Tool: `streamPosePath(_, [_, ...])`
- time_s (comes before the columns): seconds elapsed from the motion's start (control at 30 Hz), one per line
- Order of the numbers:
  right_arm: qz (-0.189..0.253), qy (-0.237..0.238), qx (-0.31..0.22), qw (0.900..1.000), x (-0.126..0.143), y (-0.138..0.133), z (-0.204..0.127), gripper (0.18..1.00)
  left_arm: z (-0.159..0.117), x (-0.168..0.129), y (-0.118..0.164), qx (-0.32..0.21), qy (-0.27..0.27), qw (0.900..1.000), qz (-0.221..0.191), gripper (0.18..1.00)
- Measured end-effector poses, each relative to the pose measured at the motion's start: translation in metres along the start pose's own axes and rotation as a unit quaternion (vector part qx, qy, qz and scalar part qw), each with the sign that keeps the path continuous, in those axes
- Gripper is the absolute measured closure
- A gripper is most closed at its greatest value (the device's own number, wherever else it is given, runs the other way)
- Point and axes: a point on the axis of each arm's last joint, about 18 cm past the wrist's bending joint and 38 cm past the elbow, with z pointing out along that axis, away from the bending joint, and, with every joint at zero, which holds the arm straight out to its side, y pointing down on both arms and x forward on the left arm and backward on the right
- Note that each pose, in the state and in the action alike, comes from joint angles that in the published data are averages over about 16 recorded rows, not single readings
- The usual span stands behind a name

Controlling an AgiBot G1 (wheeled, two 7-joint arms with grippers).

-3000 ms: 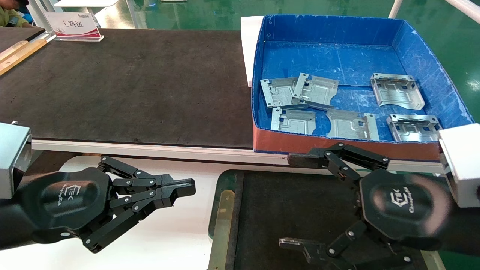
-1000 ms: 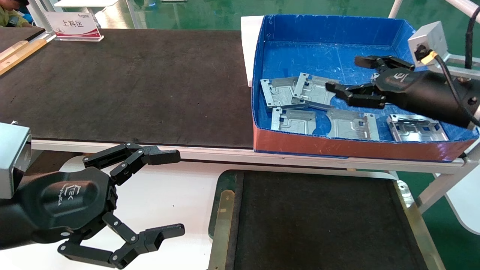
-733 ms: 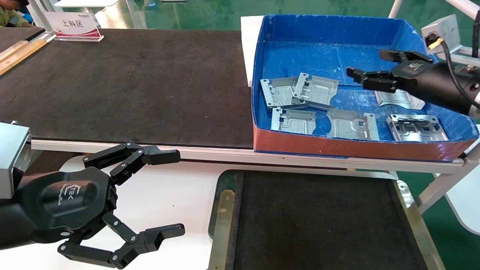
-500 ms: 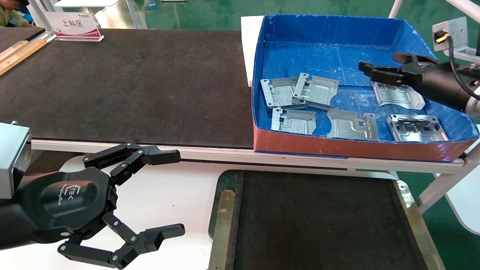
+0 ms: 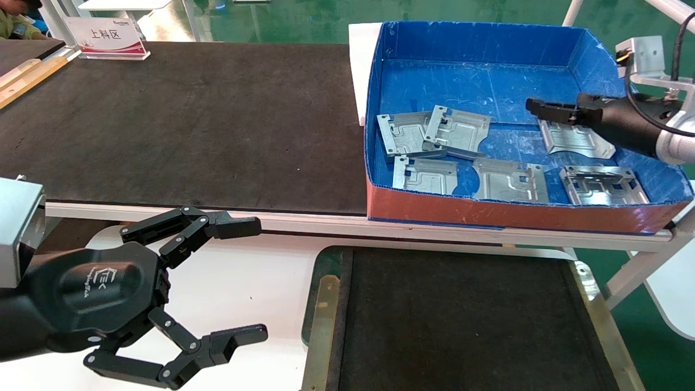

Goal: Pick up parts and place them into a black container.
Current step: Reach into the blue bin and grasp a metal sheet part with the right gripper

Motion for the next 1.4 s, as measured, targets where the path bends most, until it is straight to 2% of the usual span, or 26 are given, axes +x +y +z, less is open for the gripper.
streamPosePath(0.37, [0.024, 0.021, -0.048, 0.998, 0.002, 0.008, 0.002, 0.178, 0.0, 0.0, 0.0, 0.0, 0.0, 1.0, 0.0, 0.184])
streamPosePath(0.9, [0.034, 0.02, -0.068, 0.997, 0.0, 0.02, 0.003, 0.193, 0.0, 0.0, 0.0, 0.0, 0.0, 1.0, 0.0, 0.184])
streamPosePath(1.1, [0.029, 0.02, -0.068, 0.997, 0.0, 0.019, 0.003, 0.231, 0.0, 0.0, 0.0, 0.0, 0.0, 1.0, 0.0, 0.184])
streamPosePath(1.4, [0.024, 0.019, -0.071, 0.997, 0.001, 0.02, 0.002, 0.361, 0.0, 0.0, 0.0, 0.0, 0.0, 1.0, 0.0, 0.184])
